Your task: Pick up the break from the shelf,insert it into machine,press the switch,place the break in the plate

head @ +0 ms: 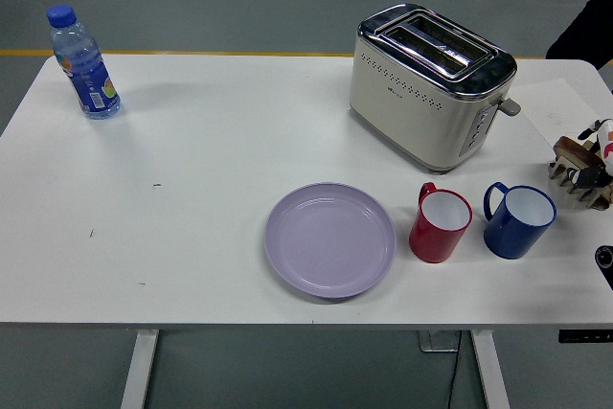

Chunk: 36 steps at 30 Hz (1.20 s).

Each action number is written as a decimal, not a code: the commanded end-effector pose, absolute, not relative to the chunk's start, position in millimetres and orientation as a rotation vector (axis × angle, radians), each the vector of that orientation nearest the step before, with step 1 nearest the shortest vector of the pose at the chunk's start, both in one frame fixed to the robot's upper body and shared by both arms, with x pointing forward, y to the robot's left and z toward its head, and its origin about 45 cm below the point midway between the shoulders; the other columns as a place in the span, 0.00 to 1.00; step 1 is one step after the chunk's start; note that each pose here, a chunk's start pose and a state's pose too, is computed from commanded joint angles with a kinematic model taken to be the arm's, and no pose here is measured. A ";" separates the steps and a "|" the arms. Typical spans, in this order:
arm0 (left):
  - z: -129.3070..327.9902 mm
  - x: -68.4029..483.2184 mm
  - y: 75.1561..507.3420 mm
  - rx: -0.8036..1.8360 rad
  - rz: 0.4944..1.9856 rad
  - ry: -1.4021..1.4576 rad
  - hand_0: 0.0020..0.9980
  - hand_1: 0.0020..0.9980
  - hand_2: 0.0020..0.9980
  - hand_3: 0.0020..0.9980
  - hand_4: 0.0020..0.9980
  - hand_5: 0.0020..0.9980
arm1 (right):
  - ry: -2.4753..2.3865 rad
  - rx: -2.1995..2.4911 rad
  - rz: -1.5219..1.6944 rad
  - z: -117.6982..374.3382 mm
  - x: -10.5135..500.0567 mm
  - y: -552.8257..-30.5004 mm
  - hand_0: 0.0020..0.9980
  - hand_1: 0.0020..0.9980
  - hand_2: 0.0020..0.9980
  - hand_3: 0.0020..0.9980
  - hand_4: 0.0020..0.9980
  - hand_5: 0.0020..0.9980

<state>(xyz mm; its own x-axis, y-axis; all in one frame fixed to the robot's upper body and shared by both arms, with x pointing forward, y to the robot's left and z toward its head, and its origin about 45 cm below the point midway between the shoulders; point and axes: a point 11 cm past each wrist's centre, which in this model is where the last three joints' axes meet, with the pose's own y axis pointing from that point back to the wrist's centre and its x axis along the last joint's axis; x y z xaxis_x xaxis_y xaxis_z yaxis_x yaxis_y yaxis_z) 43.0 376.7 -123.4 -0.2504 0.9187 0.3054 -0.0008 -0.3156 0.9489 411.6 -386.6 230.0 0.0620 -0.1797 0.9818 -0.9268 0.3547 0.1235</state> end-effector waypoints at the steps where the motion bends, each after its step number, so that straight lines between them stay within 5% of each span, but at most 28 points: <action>1: -123.5 42.6 376.8 1.282 1.654 1.193 0.71 0.68 0.76 0.71 0.55 0.94 | -1.407 1.079 0.781 230.1 412.1 -386.9 0.50 0.48 0.50 0.63 0.76 0.16; 5: -123.6 41.3 376.8 1.285 1.653 1.194 0.71 0.68 0.76 0.71 0.55 0.94 | -1.416 1.055 0.783 230.8 412.8 -388.5 0.50 0.48 0.50 0.63 0.76 0.16; 6: -123.6 41.1 376.8 1.286 1.652 1.194 0.72 0.68 0.75 0.71 0.55 0.94 | -1.420 1.051 0.783 231.0 412.8 -388.8 0.38 0.42 0.45 0.57 0.60 0.10; 12: -123.7 40.4 376.9 1.287 1.652 1.194 0.72 0.67 0.75 0.71 0.55 0.94 | -1.413 1.046 0.782 229.6 413.6 -389.0 0.32 0.39 0.44 0.54 0.54 0.06; 36: -123.5 42.3 376.8 1.278 1.659 1.194 0.72 0.67 0.75 0.71 0.55 0.94 | -1.498 1.008 0.897 263.2 419.3 -392.6 0.22 0.34 0.42 0.50 0.48 0.00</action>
<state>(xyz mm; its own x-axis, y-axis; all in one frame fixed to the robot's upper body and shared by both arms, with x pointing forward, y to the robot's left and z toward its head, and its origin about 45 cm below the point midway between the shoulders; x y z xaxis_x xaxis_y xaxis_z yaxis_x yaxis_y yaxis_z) 42.3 376.8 -123.5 -0.2542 0.9175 0.3060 -0.0009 -0.3166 0.9486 419.3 -392.6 263.2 -0.0729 -0.1296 0.9889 -0.9330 0.3591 -0.0217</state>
